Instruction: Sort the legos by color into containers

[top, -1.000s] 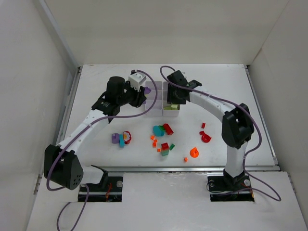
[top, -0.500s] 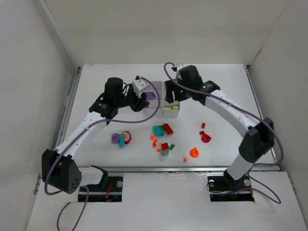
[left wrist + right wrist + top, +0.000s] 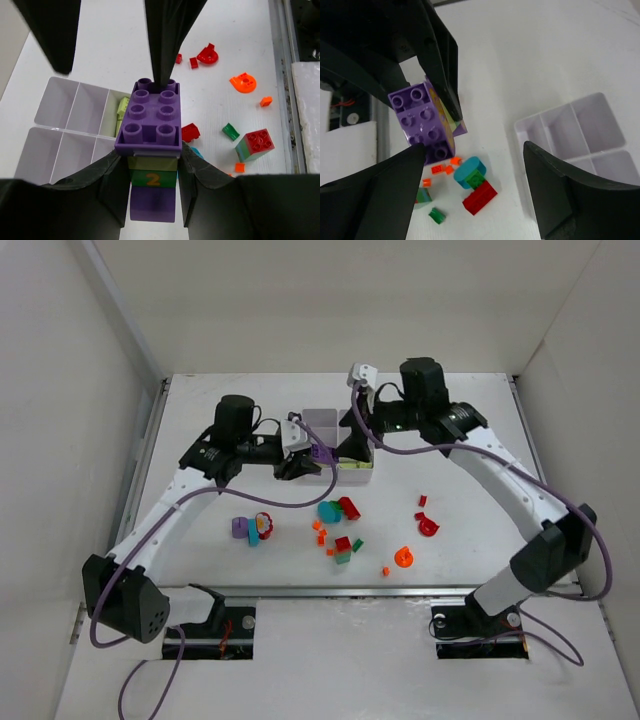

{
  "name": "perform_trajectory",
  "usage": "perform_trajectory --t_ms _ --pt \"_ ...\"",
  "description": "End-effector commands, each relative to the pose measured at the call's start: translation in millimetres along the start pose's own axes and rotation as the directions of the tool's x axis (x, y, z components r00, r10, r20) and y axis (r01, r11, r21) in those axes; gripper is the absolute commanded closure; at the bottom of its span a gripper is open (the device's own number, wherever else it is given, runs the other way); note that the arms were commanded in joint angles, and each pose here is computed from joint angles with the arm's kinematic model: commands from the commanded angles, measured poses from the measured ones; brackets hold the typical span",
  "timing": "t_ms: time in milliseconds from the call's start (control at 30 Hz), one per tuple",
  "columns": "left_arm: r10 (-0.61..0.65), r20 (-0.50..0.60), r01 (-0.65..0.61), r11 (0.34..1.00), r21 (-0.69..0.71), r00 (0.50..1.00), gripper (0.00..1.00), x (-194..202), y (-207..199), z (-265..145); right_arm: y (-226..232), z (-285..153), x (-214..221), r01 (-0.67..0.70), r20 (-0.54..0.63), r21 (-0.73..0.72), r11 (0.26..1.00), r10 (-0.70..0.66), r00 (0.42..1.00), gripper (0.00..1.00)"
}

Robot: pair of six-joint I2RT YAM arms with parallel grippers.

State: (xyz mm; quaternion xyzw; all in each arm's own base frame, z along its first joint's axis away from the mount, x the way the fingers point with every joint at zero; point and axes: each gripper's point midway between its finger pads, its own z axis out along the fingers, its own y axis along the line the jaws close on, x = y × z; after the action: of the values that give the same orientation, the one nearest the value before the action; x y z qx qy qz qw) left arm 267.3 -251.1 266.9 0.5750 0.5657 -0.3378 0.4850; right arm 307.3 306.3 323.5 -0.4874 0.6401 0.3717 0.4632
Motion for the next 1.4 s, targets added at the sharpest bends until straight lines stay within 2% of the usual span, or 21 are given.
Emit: perform_trajectory --t_ms 0,100,233,367,733,967,1167,1300,1367 --pt "0.085 0.084 -0.091 0.993 0.076 0.993 1.00 -30.4 -7.5 -5.0 25.0 2.4 -3.3 0.059 0.007 -0.221 0.973 -0.059 0.998 0.14" --pt "0.096 0.092 -0.104 0.991 0.085 0.991 1.00 -32.4 -6.7 -3.9 17.9 7.3 2.0 0.082 -0.019 -0.188 0.979 -0.087 0.996 0.14" --pt "0.069 0.076 -0.076 0.994 0.085 0.995 1.00 -27.3 -5.9 -2.5 16.7 3.8 -3.1 0.189 0.025 -0.085 0.978 -0.188 0.982 0.17" --pt "0.038 0.068 -0.044 0.996 0.081 0.997 1.00 -23.4 -3.3 -2.7 23.6 -18.2 -24.2 0.268 0.083 -0.006 0.964 -0.266 0.960 0.26" --pt "0.010 0.094 -0.016 0.998 0.063 0.995 1.00 -34.4 6.3 -0.1 42.9 1.9 -17.1 0.261 0.056 -0.059 0.963 -0.258 0.965 0.28" --pt "-0.008 0.100 -0.001 0.997 0.082 0.995 1.00 -32.8 2.0 0.7 28.5 8.9 -25.7 0.244 0.065 -0.005 0.970 -0.244 0.968 0.40" --pt "0.006 0.118 -0.016 0.996 0.082 0.993 1.00 -40.6 -0.9 -2.7 20.1 15.6 -25.5 0.248 0.054 0.028 0.968 -0.249 0.967 0.41" --pt "0.006 0.118 -0.016 0.996 0.082 0.993 1.00 -40.6 -0.9 -2.7 23.4 21.9 -19.9 0.238 0.055 -0.012 0.971 -0.237 0.970 0.41" --pt "0.005 0.122 -0.017 0.996 0.090 0.992 1.00 -41.4 -2.2 -2.7 24.5 24.6 -17.1 0.224 0.053 -0.027 0.974 -0.223 0.973 0.48"
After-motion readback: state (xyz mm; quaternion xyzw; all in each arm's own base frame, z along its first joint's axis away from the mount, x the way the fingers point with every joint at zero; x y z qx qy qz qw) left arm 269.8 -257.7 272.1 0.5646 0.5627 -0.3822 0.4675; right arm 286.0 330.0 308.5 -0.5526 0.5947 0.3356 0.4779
